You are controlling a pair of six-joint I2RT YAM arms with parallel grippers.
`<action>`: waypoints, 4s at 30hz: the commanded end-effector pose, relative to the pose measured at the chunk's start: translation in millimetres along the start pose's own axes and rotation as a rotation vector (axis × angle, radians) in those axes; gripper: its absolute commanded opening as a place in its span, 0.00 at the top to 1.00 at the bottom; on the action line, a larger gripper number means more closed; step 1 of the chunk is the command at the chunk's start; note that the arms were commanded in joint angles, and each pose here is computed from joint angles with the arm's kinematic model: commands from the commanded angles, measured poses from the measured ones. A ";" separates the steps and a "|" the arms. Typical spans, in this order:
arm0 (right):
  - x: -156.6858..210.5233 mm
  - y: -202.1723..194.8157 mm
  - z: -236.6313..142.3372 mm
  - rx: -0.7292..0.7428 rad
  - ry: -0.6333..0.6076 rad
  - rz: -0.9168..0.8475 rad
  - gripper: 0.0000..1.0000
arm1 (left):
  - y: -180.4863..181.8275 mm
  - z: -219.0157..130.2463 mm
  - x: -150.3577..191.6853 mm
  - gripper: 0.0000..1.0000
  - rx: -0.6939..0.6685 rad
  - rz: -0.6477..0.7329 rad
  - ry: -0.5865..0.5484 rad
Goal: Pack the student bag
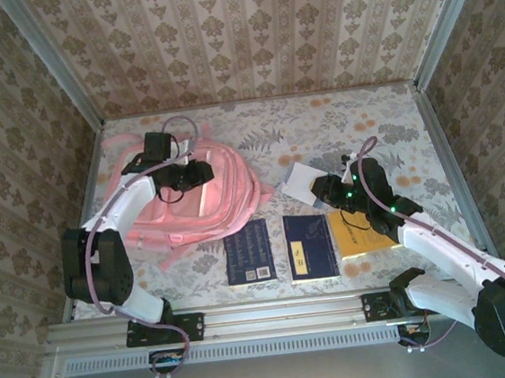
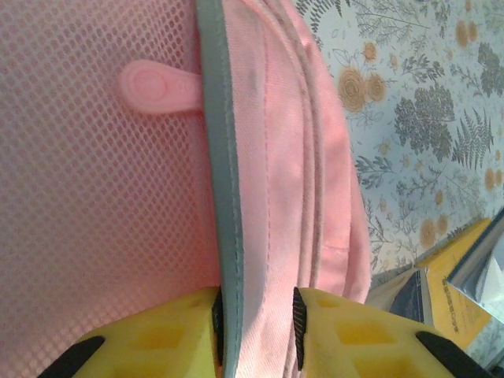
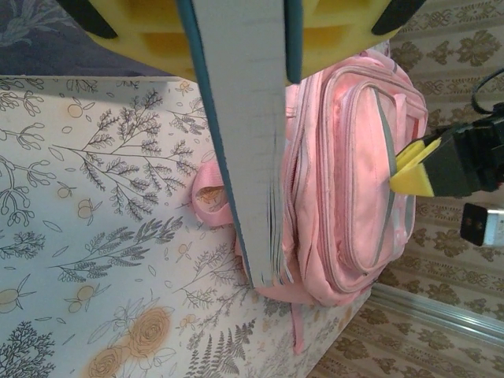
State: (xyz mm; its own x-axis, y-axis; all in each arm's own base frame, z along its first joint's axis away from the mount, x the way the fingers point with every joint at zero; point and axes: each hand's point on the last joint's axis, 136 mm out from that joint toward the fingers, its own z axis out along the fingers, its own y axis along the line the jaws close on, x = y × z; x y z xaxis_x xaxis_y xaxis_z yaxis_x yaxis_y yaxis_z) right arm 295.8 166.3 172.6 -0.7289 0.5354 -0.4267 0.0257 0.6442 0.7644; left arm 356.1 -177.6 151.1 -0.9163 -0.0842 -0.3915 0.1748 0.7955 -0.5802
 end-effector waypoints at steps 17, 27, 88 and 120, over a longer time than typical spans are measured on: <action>-6.8 18.5 2.2 -0.079 -0.005 -0.003 1.00 | 6.2 8.0 23.5 0.68 -0.012 -0.019 0.080; -5.2 18.1 4.3 -0.086 0.003 0.007 1.00 | 8.1 17.9 13.0 0.74 -0.026 -0.014 0.087; 125.5 210.4 274.7 -0.205 0.306 -0.160 0.40 | -105.0 -145.7 -137.9 1.00 0.183 0.154 -0.463; -3.2 104.6 15.9 0.169 -0.033 -0.357 0.00 | -31.4 -88.0 -113.7 1.00 0.170 -0.160 -0.453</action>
State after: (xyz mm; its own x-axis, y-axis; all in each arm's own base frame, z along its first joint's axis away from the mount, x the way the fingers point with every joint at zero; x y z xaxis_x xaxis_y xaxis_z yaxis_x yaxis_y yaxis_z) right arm 322.1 248.8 267.2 -0.6560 0.3247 -0.6813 -0.1309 0.8401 0.5264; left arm 420.7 -150.9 251.3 -0.7567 -0.4219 -0.4995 0.1221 0.6593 -0.7419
